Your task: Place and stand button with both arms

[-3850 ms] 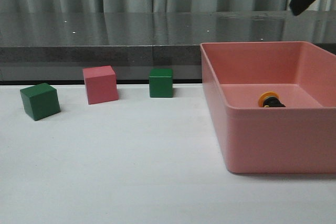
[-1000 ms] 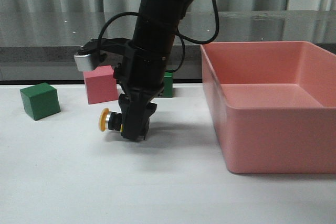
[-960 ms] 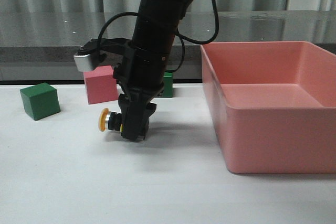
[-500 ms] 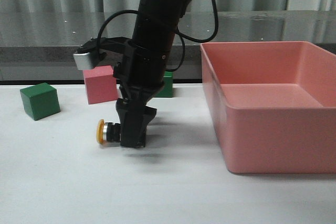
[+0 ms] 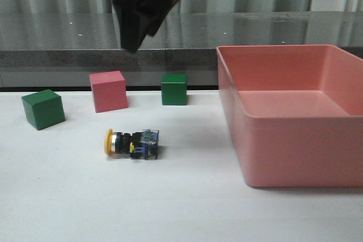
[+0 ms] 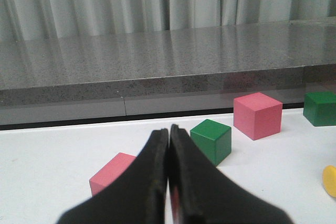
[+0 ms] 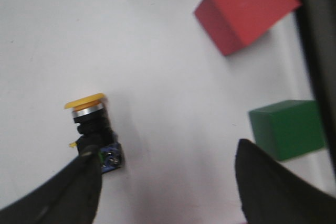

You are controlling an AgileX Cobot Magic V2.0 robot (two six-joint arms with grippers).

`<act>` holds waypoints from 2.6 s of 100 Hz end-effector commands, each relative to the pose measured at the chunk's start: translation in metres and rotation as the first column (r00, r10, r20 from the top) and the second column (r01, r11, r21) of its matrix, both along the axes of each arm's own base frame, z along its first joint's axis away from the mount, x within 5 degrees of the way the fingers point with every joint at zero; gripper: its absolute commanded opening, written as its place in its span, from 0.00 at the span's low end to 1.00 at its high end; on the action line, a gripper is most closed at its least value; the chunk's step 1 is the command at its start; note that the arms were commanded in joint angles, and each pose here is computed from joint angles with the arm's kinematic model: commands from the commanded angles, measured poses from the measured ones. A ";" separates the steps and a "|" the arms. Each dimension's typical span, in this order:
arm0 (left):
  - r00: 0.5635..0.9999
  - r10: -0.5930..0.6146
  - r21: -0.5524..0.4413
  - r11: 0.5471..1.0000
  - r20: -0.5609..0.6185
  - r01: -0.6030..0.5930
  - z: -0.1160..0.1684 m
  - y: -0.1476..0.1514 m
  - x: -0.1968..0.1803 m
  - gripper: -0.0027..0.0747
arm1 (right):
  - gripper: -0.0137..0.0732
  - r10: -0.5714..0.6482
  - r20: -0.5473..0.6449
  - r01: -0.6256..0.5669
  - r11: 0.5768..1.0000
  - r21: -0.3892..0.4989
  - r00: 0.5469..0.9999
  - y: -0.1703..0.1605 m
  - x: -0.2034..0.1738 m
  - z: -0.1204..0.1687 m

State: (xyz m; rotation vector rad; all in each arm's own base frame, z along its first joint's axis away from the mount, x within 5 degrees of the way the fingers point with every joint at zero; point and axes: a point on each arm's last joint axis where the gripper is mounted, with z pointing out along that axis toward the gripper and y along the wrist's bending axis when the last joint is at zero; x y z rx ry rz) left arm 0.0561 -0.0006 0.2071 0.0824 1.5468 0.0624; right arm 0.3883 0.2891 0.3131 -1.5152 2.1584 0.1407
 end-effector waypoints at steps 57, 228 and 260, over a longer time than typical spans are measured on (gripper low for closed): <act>0.998 -0.013 -0.019 1.000 0.061 0.015 -0.007 -0.001 -0.001 0.01 | 0.09 -0.632 0.036 0.600 0.750 0.280 0.774 -0.191 -0.026 0.149; 0.990 -0.013 -0.107 0.994 0.144 0.028 0.007 -0.001 -0.003 0.01 | 0.09 -0.825 0.259 0.498 0.521 0.693 0.502 -0.278 -0.280 -0.003; 0.999 -0.037 -0.250 0.967 0.030 0.044 0.059 -0.003 0.004 0.01 | 0.09 -0.825 0.259 0.498 0.521 0.693 0.502 -0.278 -0.280 -0.003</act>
